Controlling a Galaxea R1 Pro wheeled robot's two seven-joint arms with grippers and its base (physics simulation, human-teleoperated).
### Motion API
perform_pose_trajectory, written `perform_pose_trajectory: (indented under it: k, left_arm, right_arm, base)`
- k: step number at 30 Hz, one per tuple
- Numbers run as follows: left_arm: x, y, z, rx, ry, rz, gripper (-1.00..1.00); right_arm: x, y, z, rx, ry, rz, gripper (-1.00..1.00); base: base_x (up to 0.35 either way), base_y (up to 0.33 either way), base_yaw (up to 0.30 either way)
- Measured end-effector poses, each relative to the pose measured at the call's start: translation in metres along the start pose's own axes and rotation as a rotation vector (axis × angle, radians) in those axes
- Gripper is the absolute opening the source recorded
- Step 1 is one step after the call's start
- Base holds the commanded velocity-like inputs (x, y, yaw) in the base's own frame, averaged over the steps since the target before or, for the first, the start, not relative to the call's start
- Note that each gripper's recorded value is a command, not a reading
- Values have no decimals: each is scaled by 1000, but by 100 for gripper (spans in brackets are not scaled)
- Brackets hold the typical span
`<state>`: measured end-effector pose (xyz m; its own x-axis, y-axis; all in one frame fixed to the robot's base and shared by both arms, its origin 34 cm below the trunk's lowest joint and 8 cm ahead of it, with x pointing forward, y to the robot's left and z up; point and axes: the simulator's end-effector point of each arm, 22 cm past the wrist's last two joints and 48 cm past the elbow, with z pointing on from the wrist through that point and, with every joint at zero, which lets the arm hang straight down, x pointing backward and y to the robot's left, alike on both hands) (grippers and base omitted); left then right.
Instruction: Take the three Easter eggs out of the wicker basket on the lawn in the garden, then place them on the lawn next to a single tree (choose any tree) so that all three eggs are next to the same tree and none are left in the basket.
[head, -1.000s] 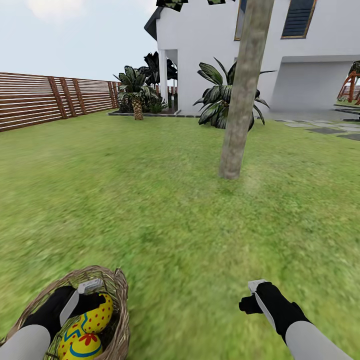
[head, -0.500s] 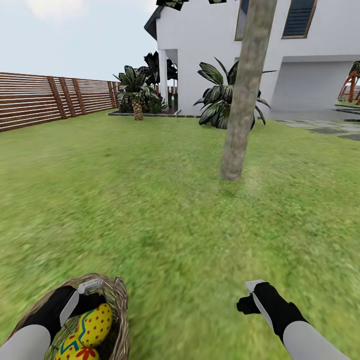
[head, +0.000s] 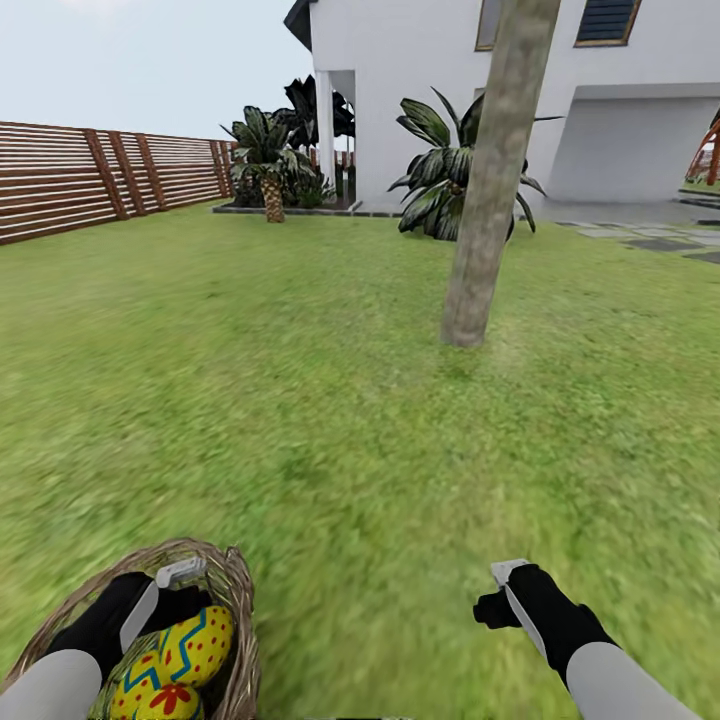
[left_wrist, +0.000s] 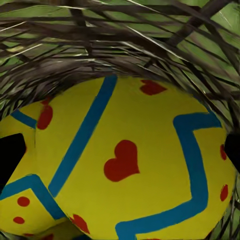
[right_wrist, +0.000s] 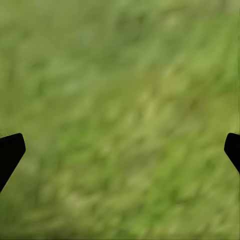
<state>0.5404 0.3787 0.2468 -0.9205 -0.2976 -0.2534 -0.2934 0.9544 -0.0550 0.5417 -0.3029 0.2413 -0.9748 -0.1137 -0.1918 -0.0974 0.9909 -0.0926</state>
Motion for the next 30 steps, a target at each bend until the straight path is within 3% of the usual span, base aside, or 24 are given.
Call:
perform_pose_trajectory:
  k: [15,22,30]
  left_arm:
    - [28,-11,26,13,67,-13,100]
    - [22,-12,32,12,55,-5,100]
    - [21,-12,32,12,53,-8,100]
  right_arm:
    - [22,5,25,-8,60,-4,100]
    - [33,7,36,-11,88,-7,100]
    - [33,6,36,-9,89,-6,100]
  base:
    - [0,0,0]
    - [0,0,0]
    - [0,0,0]
